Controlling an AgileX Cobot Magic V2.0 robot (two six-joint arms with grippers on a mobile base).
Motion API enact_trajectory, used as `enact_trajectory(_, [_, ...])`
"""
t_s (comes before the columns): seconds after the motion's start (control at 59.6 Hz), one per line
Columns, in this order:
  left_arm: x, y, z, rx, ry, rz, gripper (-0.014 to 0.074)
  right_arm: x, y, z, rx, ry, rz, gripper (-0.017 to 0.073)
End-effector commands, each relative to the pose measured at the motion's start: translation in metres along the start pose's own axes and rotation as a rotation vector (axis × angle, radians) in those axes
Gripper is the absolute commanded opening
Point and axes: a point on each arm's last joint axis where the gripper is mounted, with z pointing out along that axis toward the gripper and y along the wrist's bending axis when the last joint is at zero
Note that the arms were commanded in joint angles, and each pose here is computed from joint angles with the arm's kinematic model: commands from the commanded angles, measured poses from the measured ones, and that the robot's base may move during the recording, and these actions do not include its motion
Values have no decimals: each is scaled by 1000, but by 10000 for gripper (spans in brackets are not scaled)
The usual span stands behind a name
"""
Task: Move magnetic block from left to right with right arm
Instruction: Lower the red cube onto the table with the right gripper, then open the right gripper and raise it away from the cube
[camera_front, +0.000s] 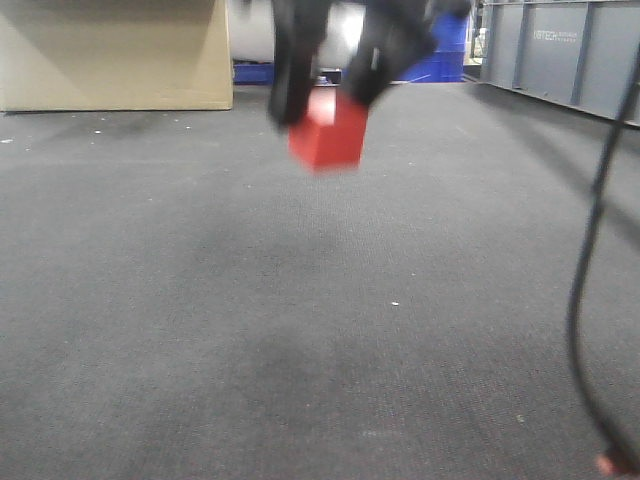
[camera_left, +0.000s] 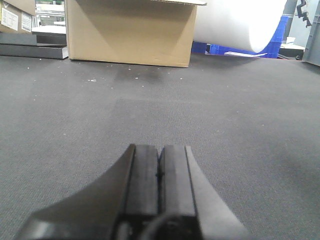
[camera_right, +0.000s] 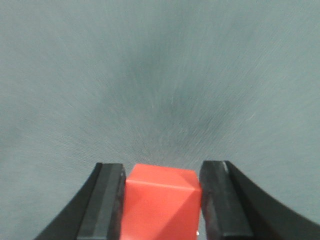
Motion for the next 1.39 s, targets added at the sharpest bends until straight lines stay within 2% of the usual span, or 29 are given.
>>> enact_trajectory(0.0, [-5, 0, -1, 5, -93, -4, -116, -14, 2, -3, -12, -78, -2, 226])
enact_trajectory(0.201, [-5, 0, -1, 5, -93, -4, -116, -8, -1, 32, -3, -13, 5, 226])
enact_trajectory(0.57, [-5, 0, -1, 5, -93, -4, -116, -4, -3, 53, 3, 21, 7, 236])
enact_trajectory(0.637, [-5, 0, -1, 5, -93, -4, -116, -4, -3, 53, 3, 20, 7, 303])
enact_trajectory(0.721, [-5, 0, -1, 5, -93, -4, -116, -4, -3, 53, 0, 24, 23, 465])
enact_trajectory(0.788, [-5, 0, -1, 5, -93, -4, -116, -3, -3, 53, 1, 34, 26, 634])
enact_trajectory(0.956, [-5, 0, -1, 5, -93, -4, -116, -5, -2, 45, -3, 19, 28, 613])
enact_trajectory(1.14, [-5, 0, -1, 5, -93, -4, -116, -14, 1, 3, -13, -74, 21, 580])
enact_trajectory(1.208, [-5, 0, -1, 5, -93, -4, -116, -16, 3, -17, -19, -118, 17, 503])
enact_trajectory(1.375, [-5, 0, -1, 5, -93, -4, -116, -8, 6, -69, -30, -224, 10, 237])
